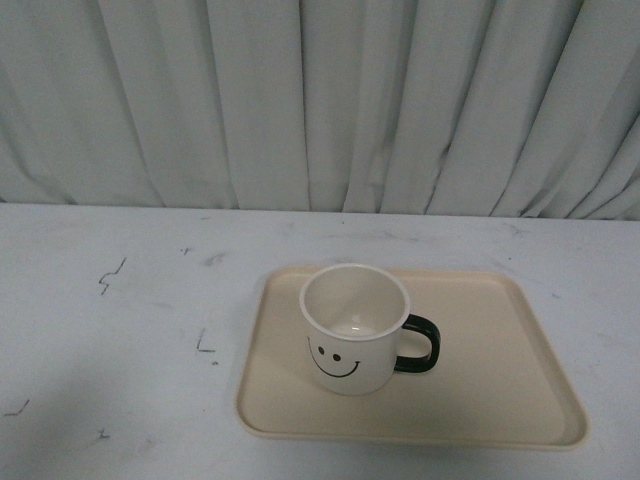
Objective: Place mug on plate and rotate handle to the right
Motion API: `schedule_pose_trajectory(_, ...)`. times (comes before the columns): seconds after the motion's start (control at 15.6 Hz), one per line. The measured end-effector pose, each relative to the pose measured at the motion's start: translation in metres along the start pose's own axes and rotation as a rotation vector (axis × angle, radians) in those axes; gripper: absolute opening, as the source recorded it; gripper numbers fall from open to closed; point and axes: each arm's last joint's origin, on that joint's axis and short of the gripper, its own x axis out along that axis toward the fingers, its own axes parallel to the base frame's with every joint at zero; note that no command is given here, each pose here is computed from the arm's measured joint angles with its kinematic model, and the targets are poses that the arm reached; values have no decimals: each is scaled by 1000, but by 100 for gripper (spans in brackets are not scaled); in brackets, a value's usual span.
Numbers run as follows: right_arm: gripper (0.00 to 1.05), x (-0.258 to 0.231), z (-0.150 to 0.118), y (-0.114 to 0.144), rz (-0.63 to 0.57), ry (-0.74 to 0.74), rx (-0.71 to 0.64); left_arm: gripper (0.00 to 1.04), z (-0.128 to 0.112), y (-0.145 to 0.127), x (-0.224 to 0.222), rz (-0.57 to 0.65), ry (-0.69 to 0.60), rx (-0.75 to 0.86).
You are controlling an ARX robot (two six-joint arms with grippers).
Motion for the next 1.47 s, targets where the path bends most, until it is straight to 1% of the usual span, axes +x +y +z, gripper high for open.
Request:
schedule_pose_trajectory(0.38,98,0,0,0,0,0,0,2,-1,0,-7,0,9,0)
schedule_pose_trajectory(0.45,98,0,0,0,0,0,0,2,-7,0,-14,-3,61,0)
schedule_pose_trajectory(0.51,98,0,0,0,-1,1,0,2,-2,0,-17,0,-2,0)
schedule_pose_trajectory(0.64,98,0,0,0,0,-1,0,2,-5,0,-17,0,26,0)
schedule_pose_trajectory(0.77,98,0,0,0,0,0,0,2,-4,0,-17,0,14,0)
schedule_pose_trajectory(0.83,98,0,0,0,0,0,0,7,-4,0,-17,0,19,0)
schedule_pose_trajectory(0.9,98,0,0,0,0,0,0,14,-4,0,-17,0,18,0)
schedule_pose_trajectory(1.02,98,0,0,0,0,0,0,32,-4,0,-17,0,18,0)
schedule_pose_trajectory(1.15,98,0,1,0,3,-6,0,57,-4,0,-17,0,18,0)
schedule_pose_trajectory(1.22,98,4,6,1,16,-29,-6,66,-4,0,-17,0,18,0)
schedule_pose_trajectory(1.34,98,25,21,5,91,-6,-28,86,-4,0,-17,0,18,0)
schedule_pose_trajectory(1.41,98,45,29,7,135,38,-36,100,-4,0,-17,0,18,0)
schedule_pose_trajectory(1.47,98,70,32,8,155,124,-37,97,-4,0,-17,0,18,0)
